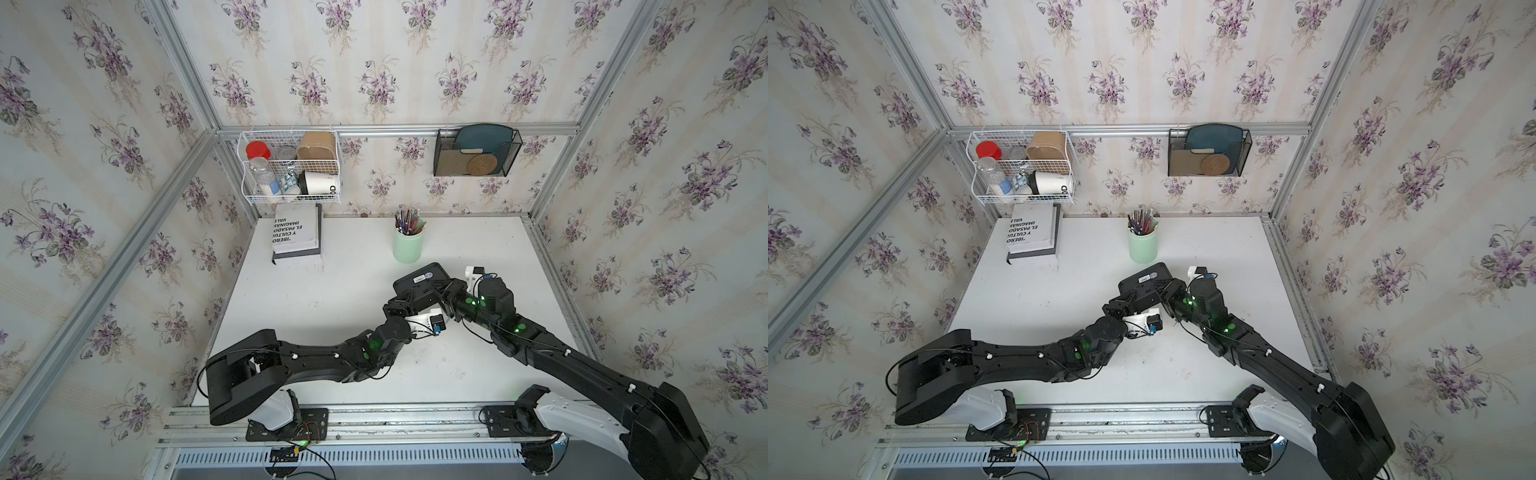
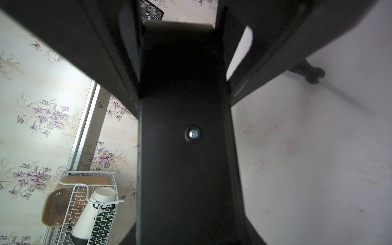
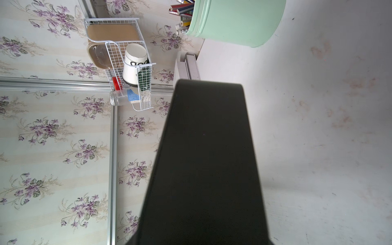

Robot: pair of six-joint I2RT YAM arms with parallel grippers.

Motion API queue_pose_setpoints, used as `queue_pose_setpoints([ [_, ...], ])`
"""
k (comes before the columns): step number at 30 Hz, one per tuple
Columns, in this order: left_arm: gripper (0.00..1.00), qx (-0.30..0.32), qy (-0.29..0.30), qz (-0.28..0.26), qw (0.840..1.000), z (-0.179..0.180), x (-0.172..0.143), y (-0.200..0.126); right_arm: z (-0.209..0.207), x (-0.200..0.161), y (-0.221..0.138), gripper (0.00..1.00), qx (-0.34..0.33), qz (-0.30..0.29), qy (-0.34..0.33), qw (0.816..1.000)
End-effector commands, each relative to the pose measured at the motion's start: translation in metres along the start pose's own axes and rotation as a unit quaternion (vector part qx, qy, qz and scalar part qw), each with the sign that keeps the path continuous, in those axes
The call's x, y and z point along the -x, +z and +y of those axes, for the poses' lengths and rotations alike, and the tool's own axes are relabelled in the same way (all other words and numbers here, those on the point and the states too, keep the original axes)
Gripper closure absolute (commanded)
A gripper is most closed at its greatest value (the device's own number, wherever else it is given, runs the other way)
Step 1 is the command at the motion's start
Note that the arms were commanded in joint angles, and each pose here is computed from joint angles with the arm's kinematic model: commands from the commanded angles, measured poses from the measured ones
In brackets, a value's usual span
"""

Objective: Remove the battery from the alarm
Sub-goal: Pick up the alarm from the center of the board.

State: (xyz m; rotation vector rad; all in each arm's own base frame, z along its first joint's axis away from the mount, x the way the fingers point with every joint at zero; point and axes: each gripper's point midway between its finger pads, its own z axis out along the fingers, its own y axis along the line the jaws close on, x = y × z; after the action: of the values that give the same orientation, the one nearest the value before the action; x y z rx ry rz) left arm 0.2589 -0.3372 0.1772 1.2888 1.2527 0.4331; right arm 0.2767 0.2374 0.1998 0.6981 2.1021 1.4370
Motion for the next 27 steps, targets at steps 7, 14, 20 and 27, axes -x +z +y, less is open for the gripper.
queue_pose_setpoints([
  [7, 0.30, -0.039, -0.150, -0.038, 0.987, 0.031, 0.013, -0.041, 0.027, 0.037, -0.016, 0.66, 0.095, -0.104, -0.050, 0.989],
  [14, 0.24, -0.131, -0.313, -0.049, 0.939, 0.036, 0.003, -0.090, 0.044, 0.065, -0.046, 0.66, 0.211, -0.172, -0.108, 0.956],
  [20, 0.21, -0.179, -0.488, -0.068, 0.851, 0.055, -0.009, -0.086, 0.063, 0.050, -0.073, 0.66, 0.311, -0.155, -0.194, 0.918],
  [27, 0.20, -0.255, -0.647, -0.170, 0.698, 0.095, -0.002, -0.085, 0.079, 0.023, -0.081, 0.67, 0.366, -0.101, -0.249, 0.891],
])
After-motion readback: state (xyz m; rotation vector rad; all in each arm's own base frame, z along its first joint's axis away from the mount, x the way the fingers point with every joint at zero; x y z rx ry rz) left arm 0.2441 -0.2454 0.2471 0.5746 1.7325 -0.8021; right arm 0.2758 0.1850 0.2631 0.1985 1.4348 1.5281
